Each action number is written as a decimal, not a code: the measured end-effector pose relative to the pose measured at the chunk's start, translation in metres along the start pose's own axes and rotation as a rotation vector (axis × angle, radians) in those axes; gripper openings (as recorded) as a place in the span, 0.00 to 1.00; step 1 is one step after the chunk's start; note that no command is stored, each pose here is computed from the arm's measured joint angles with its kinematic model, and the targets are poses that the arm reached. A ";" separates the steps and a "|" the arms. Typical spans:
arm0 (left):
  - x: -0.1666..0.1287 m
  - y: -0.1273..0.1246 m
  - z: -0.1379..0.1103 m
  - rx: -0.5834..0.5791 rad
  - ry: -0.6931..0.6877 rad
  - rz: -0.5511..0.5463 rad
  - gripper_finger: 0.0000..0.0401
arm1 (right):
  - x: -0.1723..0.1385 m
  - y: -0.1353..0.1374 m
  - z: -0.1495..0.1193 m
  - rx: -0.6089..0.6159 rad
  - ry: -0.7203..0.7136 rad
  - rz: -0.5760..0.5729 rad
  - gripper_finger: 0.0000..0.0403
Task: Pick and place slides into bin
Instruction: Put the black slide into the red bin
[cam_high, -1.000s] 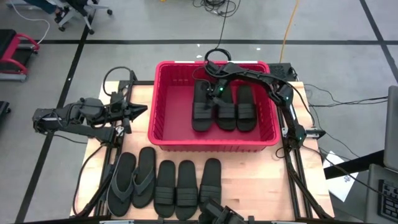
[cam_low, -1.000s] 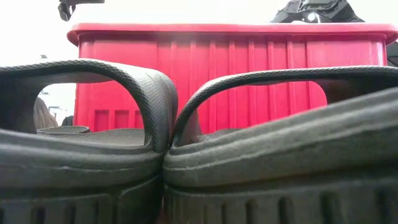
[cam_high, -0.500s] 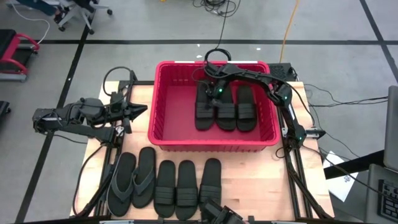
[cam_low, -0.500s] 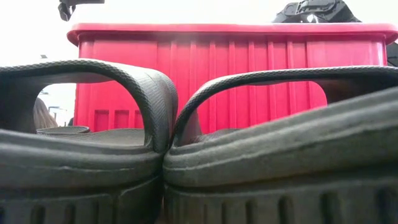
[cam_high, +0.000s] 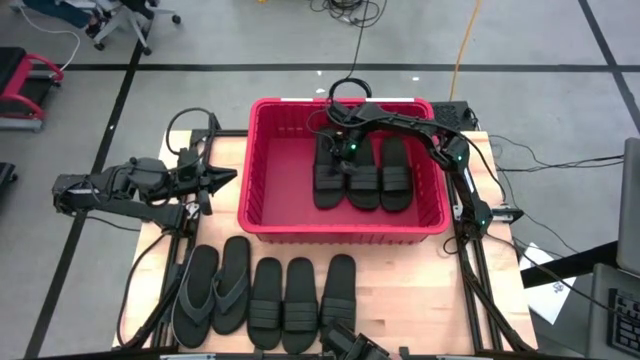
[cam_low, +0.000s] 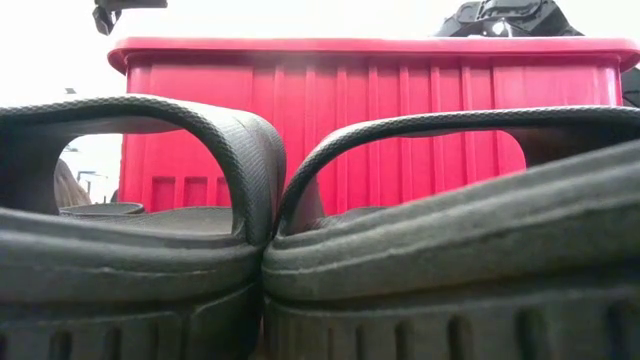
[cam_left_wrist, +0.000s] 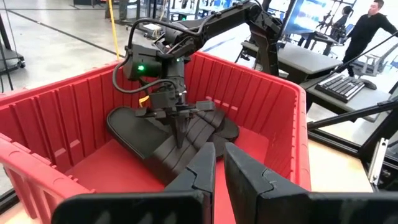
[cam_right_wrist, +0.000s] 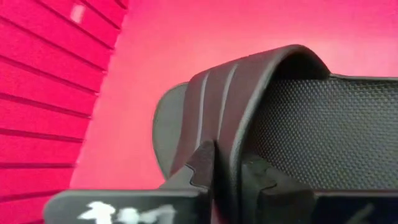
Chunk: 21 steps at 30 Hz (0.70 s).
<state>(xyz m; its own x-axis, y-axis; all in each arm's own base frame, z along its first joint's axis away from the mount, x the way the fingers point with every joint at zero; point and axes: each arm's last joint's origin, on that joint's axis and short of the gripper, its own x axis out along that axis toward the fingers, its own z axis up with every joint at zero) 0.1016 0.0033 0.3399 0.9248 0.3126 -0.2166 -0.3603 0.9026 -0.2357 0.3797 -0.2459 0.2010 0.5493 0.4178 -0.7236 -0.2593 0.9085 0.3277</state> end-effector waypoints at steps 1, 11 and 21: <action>0.000 0.000 0.000 0.000 0.000 0.000 0.08 | 0.000 0.000 0.000 0.000 0.003 -0.005 0.09; 0.000 0.000 0.000 -0.001 0.000 0.000 0.08 | -0.002 0.000 0.003 0.001 0.022 -0.072 0.23; 0.000 0.000 0.000 -0.001 0.001 -0.008 0.08 | -0.020 0.007 0.013 -0.046 0.043 -0.211 0.34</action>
<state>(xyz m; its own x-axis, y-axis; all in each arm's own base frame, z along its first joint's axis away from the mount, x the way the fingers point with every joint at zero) 0.1017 0.0031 0.3401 0.9275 0.3054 -0.2158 -0.3533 0.9046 -0.2383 0.3776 -0.2478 0.2255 0.5612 0.2165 -0.7989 -0.1783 0.9742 0.1387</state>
